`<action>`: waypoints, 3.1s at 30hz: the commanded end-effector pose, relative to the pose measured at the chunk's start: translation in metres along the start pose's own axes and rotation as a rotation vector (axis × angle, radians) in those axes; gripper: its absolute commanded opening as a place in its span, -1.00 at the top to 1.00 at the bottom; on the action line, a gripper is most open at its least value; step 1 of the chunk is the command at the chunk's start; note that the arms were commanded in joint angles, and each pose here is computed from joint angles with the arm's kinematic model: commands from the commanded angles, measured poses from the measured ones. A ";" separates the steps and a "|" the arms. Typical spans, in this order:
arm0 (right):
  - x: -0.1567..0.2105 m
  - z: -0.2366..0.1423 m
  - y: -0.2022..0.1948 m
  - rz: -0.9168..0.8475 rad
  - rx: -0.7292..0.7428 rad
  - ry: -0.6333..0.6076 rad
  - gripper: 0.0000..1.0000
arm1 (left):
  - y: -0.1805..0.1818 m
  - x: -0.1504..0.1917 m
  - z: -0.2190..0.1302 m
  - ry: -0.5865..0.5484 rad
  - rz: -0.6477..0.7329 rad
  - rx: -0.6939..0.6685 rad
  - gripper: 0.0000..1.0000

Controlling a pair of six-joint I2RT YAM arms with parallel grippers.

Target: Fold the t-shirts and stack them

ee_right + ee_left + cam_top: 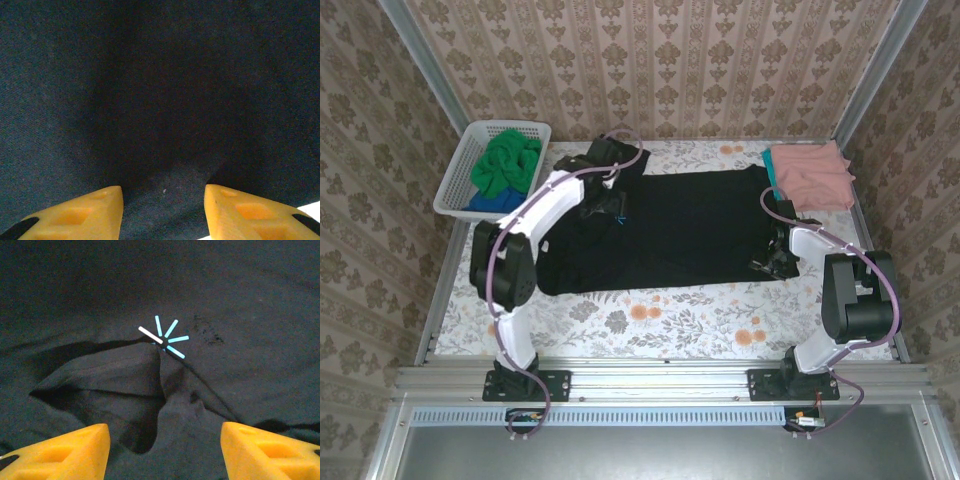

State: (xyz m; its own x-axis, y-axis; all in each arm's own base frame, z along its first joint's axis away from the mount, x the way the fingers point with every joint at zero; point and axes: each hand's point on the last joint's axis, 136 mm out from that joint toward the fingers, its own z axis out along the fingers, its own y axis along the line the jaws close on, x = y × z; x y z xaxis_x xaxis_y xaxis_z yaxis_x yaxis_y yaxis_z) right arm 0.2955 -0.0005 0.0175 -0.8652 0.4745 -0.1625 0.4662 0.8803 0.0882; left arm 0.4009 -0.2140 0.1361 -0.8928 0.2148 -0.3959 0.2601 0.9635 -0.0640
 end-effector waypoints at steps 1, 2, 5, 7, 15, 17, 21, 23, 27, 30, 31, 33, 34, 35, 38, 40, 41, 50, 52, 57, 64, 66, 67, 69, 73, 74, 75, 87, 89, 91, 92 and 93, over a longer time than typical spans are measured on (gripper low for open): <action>0.003 0.000 -0.003 -0.015 0.007 0.004 0.03 | -0.001 0.031 0.024 0.078 -0.011 0.002 -0.23; 0.003 0.001 -0.002 -0.015 0.007 0.006 0.03 | -0.001 0.038 0.032 0.098 -0.019 0.008 -0.21; 0.002 0.001 -0.002 -0.021 0.008 0.009 0.03 | -0.008 0.048 0.050 0.144 -0.027 0.054 -0.05; 0.001 0.001 -0.002 -0.025 0.009 0.009 0.03 | -0.013 0.047 0.059 0.151 -0.021 0.070 0.02; 0.001 0.001 -0.002 -0.029 0.009 0.009 0.04 | -0.019 0.029 0.065 0.143 0.011 0.063 0.85; 0.001 0.002 -0.002 -0.031 0.013 0.010 0.04 | -0.025 0.017 0.058 0.112 0.044 0.061 0.91; 0.002 0.004 -0.003 -0.030 0.015 0.014 0.03 | -0.041 -0.005 0.051 0.079 0.163 0.032 0.93; 0.003 0.005 -0.002 -0.028 0.012 0.019 0.04 | -0.046 -0.008 0.061 0.098 0.222 0.016 0.90; 0.005 0.005 -0.003 -0.028 0.010 0.023 0.05 | -0.036 0.000 0.083 0.190 0.224 -0.044 0.36; 0.004 0.001 -0.002 -0.028 0.004 0.012 0.04 | -0.031 0.003 0.084 0.196 0.211 -0.060 0.07; 0.002 -0.002 -0.001 -0.027 0.003 0.004 0.04 | -0.028 0.003 0.079 0.186 0.201 -0.070 0.03; -0.002 -0.006 0.001 -0.025 -0.008 -0.009 0.03 | -0.020 0.003 0.065 0.163 0.185 -0.086 -0.03; -0.005 -0.008 0.004 -0.021 -0.017 -0.018 0.03 | -0.013 0.003 0.055 0.147 0.171 -0.108 -0.11; -0.007 -0.010 0.007 -0.021 -0.028 -0.025 0.03 | -0.005 0.006 0.045 0.129 0.156 -0.135 -0.21; -0.017 -0.020 0.015 -0.032 -0.039 -0.050 0.00 | 0.028 0.024 0.019 0.094 0.083 -0.195 -0.32; -0.025 -0.028 0.019 -0.051 -0.028 -0.086 -0.04 | 0.050 0.046 0.006 0.080 0.020 -0.215 -0.37; -0.030 -0.032 0.017 -0.055 -0.017 -0.104 -0.07 | 0.062 0.058 0.000 0.071 -0.020 -0.221 -0.41; -0.072 -0.024 -0.002 -0.056 0.143 -0.109 -0.21 | 0.116 0.170 0.028 0.179 -0.326 -0.144 -0.49; -0.075 -0.018 -0.004 -0.058 0.166 -0.096 -0.23 | 0.119 0.177 0.033 0.201 -0.344 -0.137 -0.37; -0.079 -0.002 -0.008 -0.059 0.192 -0.062 -0.18 | 0.124 0.177 0.033 0.189 -0.362 -0.113 0.35; -0.079 -0.007 -0.031 -0.004 0.243 -0.058 0.41 | 0.131 0.188 0.028 0.172 -0.428 -0.060 0.84; -0.080 -0.011 -0.035 0.010 0.237 -0.070 0.64 | 0.133 0.192 0.027 0.169 -0.446 -0.060 0.92; -0.081 -0.013 -0.037 0.017 0.236 -0.076 0.74 | 0.133 0.194 0.026 0.170 -0.454 -0.057 0.96; -0.082 -0.015 -0.041 0.029 0.235 -0.078 0.90 | 0.134 0.199 0.026 0.173 -0.474 -0.056 1.00; -0.081 -0.021 -0.041 0.038 0.207 -0.093 1.00 | 0.132 0.203 0.029 0.178 -0.495 -0.034 1.00; -0.080 -0.022 -0.038 0.037 0.190 -0.097 1.00 | 0.132 0.203 0.030 0.177 -0.497 -0.030 1.00; -0.079 -0.023 -0.035 0.038 0.166 -0.099 1.00 | 0.132 0.203 0.030 0.179 -0.498 -0.028 1.00; -0.056 0.009 -0.039 0.019 0.180 0.014 0.18 | 0.131 0.201 0.031 0.180 -0.493 -0.022 1.00; -0.056 0.011 -0.038 0.019 0.182 0.026 0.37 | 0.131 0.202 0.032 0.187 -0.493 -0.024 1.00; -0.057 0.008 -0.038 0.021 0.186 0.020 0.57 | 0.132 0.203 0.032 0.189 -0.493 -0.028 1.00; -0.058 0.006 -0.040 0.023 0.195 0.013 0.67 | 0.133 0.203 0.032 0.190 -0.496 -0.031 1.00; -0.059 0.003 -0.041 0.025 0.198 0.005 0.76 | 0.133 0.203 0.032 0.190 -0.498 -0.032 1.00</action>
State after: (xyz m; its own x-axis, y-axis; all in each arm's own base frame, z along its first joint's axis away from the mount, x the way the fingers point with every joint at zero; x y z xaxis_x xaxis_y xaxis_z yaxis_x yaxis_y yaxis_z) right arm 0.3352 -0.0623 0.0185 -0.8506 0.4969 -0.1720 0.5144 0.8542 -0.0763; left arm 0.2738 -0.0491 0.0234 -0.9559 -0.2237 -0.1906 -0.1921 0.9664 -0.1707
